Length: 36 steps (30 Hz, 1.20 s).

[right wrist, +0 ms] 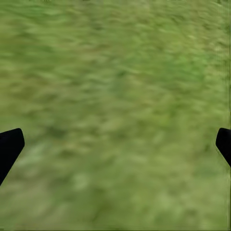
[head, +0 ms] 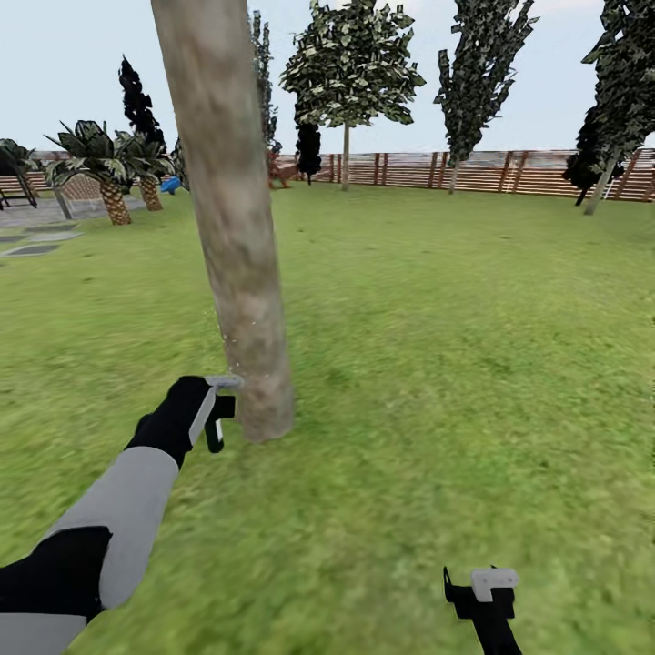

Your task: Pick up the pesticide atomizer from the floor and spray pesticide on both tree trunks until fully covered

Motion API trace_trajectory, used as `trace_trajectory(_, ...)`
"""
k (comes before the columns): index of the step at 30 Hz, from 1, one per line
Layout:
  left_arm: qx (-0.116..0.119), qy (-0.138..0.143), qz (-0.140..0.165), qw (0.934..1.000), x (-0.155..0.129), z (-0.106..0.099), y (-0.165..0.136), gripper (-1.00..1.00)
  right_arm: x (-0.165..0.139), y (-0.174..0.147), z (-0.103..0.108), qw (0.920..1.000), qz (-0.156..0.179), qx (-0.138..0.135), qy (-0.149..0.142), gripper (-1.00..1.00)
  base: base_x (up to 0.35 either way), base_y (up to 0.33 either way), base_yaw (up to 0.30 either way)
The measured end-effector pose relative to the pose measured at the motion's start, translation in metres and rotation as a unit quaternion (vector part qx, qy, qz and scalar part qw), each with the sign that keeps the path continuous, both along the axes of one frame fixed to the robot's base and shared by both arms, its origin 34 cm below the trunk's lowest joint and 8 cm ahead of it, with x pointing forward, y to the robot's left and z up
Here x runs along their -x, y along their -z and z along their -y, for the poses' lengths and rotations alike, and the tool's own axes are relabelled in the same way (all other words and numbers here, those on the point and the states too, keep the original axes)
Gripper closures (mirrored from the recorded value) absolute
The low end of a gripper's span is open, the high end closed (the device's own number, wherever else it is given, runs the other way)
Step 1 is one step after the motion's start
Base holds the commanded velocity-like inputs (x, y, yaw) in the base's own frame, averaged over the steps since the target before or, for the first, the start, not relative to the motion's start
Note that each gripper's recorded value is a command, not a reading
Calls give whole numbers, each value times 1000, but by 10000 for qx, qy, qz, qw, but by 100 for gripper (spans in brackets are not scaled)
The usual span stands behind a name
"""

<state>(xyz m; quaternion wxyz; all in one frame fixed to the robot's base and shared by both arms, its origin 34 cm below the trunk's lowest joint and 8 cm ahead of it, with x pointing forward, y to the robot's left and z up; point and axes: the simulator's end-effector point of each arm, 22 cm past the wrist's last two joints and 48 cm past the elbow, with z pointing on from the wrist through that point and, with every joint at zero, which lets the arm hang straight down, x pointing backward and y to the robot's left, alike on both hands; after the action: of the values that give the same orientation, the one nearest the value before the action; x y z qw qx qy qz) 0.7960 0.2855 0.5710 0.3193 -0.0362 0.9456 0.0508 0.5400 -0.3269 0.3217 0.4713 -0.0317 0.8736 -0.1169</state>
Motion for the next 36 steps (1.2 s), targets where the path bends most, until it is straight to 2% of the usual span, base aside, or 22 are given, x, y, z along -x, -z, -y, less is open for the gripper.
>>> trace_trajectory(6, 41, 26, 1, 10000, 0, 6, 0, 100, 0, 0, 0, 10000, 2, -1, 0, -100, 231, -195, -133)
trace_trajectory(12, 36, -45, -3, 10000, 0, -3, 0, 100, 0, 0, 0, 10000, -1, -2, -1, -100, 195, -48, 1)
trace_trajectory(13, 23, -72, -2, 10000, 1, -7, 0, 100, 0, 0, 0, 10000, -2, -2, -2, -100, 25, -3, 124)
trace_trajectory(14, -42, -137, -7, 9999, 1, -19, 0, 100, 0, 0, 0, 10000, -2, 0, 1, -100, 13, -1, 199)
trace_trajectory(16, -200, -326, -4, 9993, 4, -56, -2, 100, 0, 0, 0, 10000, -2, 1, 3, -100, 4, 0, 253)
trace_trajectory(18, -198, -398, 5, 9990, 5, -67, -3, 100, 0, 0, 0, 10000, -1, 2, 5, -100, 1, 0, 271)
trace_trajectory(20, -161, -365, 17, 9992, 4, -62, -3, 100, 0, 0, 0, 10000, -1, 2, 6, -100, 0, 0, 276)
trace_trajectory(23, 110, -87, 89, 9999, -6, -6, -9, 100, 0, 0, 0, 10000, -1, 2, 7, -100, 0, 0, 277)
trace_trajectory(25, 162, 35, 162, 9997, -13, 14, -19, 100, 0, 0, 0, 10000, 0, 1, 7, -100, 0, 0, 277)
trace_trajectory(26, 154, 51, 199, 9997, -16, 17, -25, 100, 0, 0, 0, 10000, -1, 1, 6, -100, 0, 0, 273)
trace_trajectory(28, 103, 7, 180, 9998, -17, 9, -29, 100, 0, 0, 0, 10000, -2, 1, 5, -100, 0, 0, 256)
trace_trajectory(29, 33, -80, 199, 9998, -17, -6, -34, 100, 0, 0, 0, 10000, -2, 2, 4, -100, 0, 0, 221)
trace_trajectory(31, -188, -352, 220, 9990, -15, -56, -42, 100, 0, 0, 0, 10000, -2, 2, 4, -100, 0, 0, 87)
trace_trajectory(32, -244, -418, 207, 9986, -12, -69, -43, 100, 0, 0, 0, 10000, -1, 3, 4, -100, 0, 0, 26)
trace_trajectory(34, -197, -402, 201, 9988, -11, -66, -41, 100, 0, 0, 0, 10000, -1, 3, 5, -100, 0, -65, 9)
trace_trajectory(36, -125, -334, 221, 9991, -14, -54, -42, 100, 0, 0, 0, 10000, 0, 2, 12, -100, 2, -234, 1)
